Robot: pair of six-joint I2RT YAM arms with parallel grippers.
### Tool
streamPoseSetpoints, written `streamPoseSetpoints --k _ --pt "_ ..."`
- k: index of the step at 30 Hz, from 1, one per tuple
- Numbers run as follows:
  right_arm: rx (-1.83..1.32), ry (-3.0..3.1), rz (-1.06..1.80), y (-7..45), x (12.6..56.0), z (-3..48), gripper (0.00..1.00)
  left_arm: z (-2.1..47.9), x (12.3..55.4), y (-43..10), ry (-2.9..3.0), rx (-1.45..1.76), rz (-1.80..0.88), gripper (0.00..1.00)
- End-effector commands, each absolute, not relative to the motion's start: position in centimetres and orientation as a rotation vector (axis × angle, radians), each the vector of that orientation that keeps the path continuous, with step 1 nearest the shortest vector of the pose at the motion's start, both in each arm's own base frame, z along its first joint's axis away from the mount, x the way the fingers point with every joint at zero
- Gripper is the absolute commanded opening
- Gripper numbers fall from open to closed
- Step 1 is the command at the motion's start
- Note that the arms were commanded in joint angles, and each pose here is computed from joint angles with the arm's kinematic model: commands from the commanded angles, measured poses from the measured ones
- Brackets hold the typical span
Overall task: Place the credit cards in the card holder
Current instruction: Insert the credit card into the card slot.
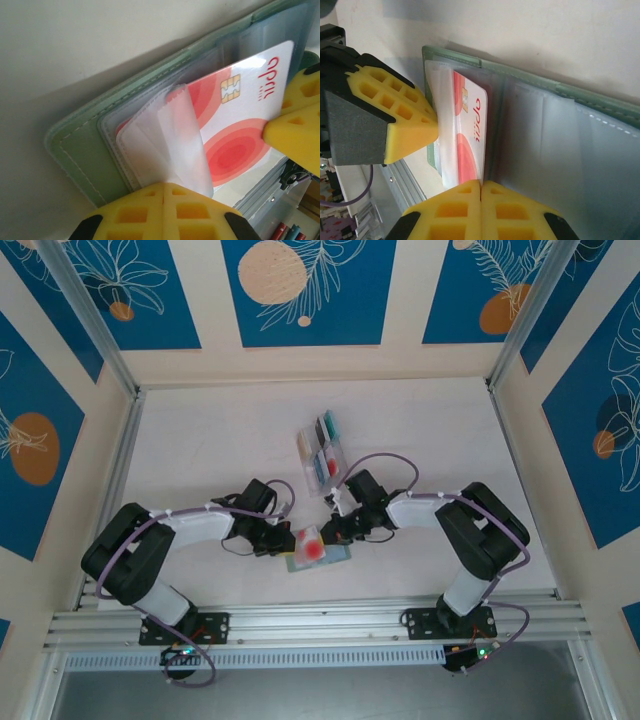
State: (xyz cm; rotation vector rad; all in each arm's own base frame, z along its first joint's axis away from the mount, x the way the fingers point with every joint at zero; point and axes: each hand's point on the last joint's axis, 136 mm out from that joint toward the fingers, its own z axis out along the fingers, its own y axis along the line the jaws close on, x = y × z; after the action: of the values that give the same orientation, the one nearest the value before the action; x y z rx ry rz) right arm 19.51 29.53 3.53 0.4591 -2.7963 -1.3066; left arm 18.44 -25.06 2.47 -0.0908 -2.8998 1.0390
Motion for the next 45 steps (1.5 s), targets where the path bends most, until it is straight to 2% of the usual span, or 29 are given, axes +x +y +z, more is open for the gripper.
streamPoseSetpoints --k 1,19,28,45 --pt "0.446 -2.754 -1.289 29.6 18.3 2.8 0.00 0.5 17.4 -23.9 -2.888 -0.035 0.934 0.03" --pt "0.375 -2.739 -1.294 31.8 18.6 2.1 0.00 1.3 17.6 -24.4 -2.877 -0.035 0.988 0.04" --pt "0.346 -2.750 -1.254 30.8 18.6 1.6 0.00 4.3 18.3 -23.4 -2.904 0.003 1.067 0.03" --pt "0.349 -2.743 -1.250 31.0 18.8 1.9 0.00 0.8 17.2 -21.7 -2.898 0.020 0.942 0.00"
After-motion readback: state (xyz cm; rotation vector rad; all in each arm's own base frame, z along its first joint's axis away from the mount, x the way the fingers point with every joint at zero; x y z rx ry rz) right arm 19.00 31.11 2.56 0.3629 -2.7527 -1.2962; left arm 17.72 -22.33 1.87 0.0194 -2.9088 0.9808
